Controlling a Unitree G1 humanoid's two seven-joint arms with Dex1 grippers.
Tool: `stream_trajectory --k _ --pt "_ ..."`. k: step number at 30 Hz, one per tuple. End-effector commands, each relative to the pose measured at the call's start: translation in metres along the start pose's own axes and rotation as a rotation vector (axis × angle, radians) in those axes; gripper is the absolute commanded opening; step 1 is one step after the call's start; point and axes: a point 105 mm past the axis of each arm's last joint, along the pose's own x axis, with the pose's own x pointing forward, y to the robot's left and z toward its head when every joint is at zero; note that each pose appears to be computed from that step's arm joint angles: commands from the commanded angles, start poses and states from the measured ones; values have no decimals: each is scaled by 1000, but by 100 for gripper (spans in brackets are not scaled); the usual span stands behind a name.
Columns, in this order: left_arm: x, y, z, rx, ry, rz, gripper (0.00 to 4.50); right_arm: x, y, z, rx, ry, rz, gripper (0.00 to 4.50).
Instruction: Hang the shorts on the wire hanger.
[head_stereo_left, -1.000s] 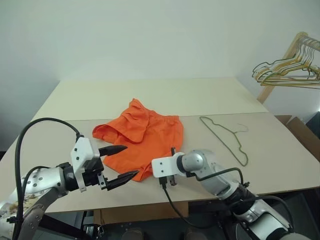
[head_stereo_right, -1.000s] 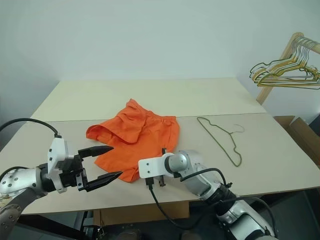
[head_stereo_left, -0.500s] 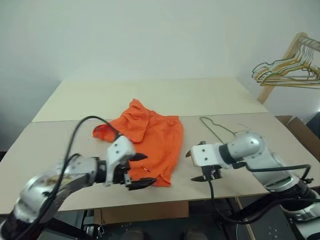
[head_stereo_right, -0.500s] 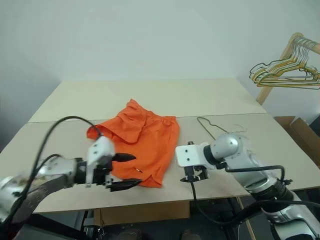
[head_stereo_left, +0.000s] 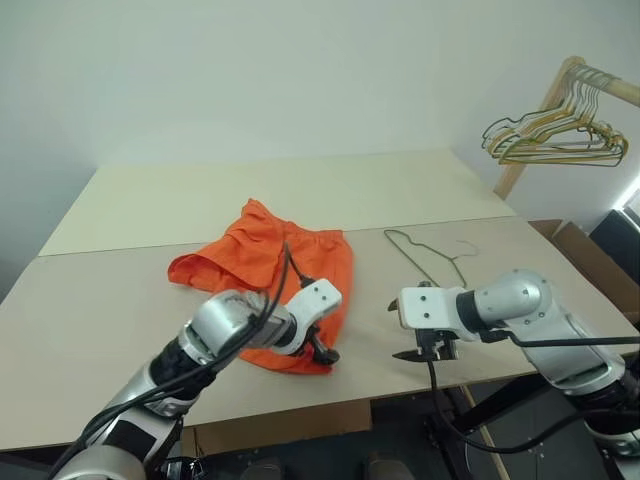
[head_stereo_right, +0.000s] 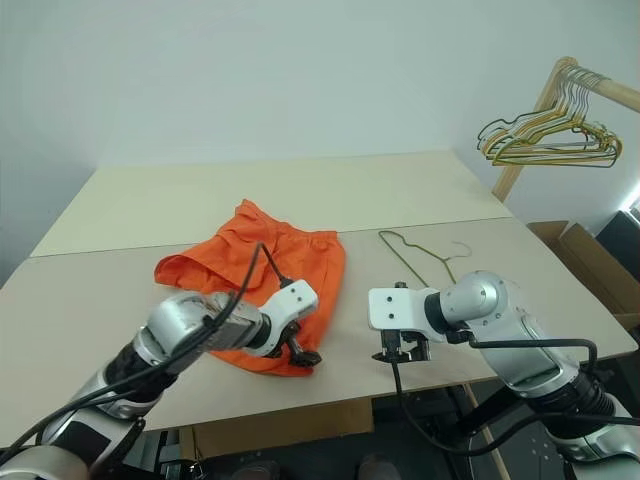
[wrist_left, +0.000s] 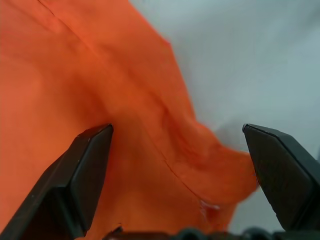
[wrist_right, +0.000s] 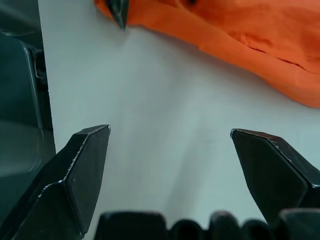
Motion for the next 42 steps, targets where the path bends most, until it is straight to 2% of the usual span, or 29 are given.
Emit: stream_trajectory --k 1,4,12,15,18,22,26,33,39,42 --pt "0 7 0 33 3 47 432 -11 -7 6 -11 -13 -64 449" --pt "-2 8 -8 51 24 51 363 -12 -7 6 -10 -18 -70 450" --pt "-12 23 -18 11 16 88 102 -10 -8 6 0 -32 -82 450" --pt "-23 26 -23 102 -65 97 5 -8 -11 6 1 -43 -96 450" --pt "-45 29 -34 267 -154 77 2 -3 -18 9 -44 -70 -148 450" --pt "-76 40 -55 386 -194 90 2 10 -35 10 -154 -81 -277 450" --pt "-110 44 -68 390 -270 119 2 33 -58 11 -274 -68 -405 450" --pt "-144 30 -84 386 -335 108 2 81 -96 14 -429 -31 -525 450" --pt "-156 22 -93 360 -347 125 2 113 -105 12 -590 18 -457 450" --pt "-161 23 -95 344 -350 152 0 117 -103 13 -636 -7 -420 394"
